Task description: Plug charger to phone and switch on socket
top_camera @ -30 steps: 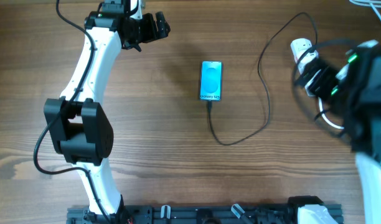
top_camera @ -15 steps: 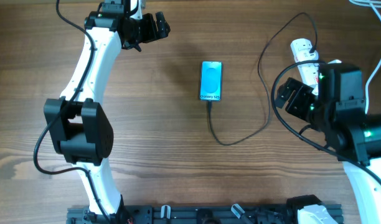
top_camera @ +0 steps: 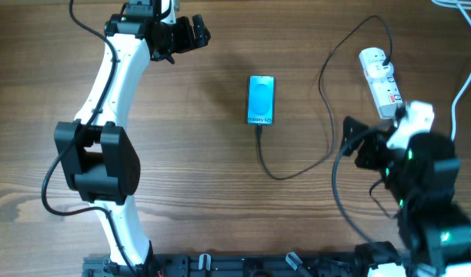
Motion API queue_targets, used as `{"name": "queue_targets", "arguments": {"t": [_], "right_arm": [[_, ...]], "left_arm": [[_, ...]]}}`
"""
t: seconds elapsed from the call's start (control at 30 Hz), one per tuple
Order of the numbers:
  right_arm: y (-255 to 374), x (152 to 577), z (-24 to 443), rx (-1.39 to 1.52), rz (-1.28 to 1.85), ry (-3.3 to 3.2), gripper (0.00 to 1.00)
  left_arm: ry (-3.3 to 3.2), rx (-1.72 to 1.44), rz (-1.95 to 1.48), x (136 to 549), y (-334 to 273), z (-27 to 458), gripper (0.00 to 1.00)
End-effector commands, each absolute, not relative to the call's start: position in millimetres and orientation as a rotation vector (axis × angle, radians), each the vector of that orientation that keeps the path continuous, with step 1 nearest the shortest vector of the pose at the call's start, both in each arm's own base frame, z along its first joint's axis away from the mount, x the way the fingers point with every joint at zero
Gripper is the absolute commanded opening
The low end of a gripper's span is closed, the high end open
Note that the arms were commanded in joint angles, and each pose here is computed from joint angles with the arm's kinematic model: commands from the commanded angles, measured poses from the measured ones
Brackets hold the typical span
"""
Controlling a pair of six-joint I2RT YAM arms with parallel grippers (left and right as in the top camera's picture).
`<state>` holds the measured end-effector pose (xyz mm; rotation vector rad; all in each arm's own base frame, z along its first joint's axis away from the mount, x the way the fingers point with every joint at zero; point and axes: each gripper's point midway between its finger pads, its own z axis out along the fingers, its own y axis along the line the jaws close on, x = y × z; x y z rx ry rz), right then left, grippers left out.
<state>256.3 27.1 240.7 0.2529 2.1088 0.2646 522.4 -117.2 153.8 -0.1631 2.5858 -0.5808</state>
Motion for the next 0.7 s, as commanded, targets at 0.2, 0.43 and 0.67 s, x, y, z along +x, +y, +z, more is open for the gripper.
{"name": "queue_targets", "arguments": {"t": [0.2, 0.43, 0.67], "right_arm": [[24.4, 241.0, 202.2, 0.158, 0.301, 1.738, 1.0], [24.4, 243.2, 195.2, 0.109, 0.281, 1.596, 1.0], [25.8, 246.4, 201.6, 0.043, 0.243, 1.467, 1.0]], "left_arm": [[2.592, -0.157, -0.568, 522.6, -114.0, 150.4, 1.0], [2.592, -0.157, -0.568, 522.6, -114.0, 150.4, 1.0], [2.592, -0.157, -0.568, 522.6, -114.0, 150.4, 1.0]]}}
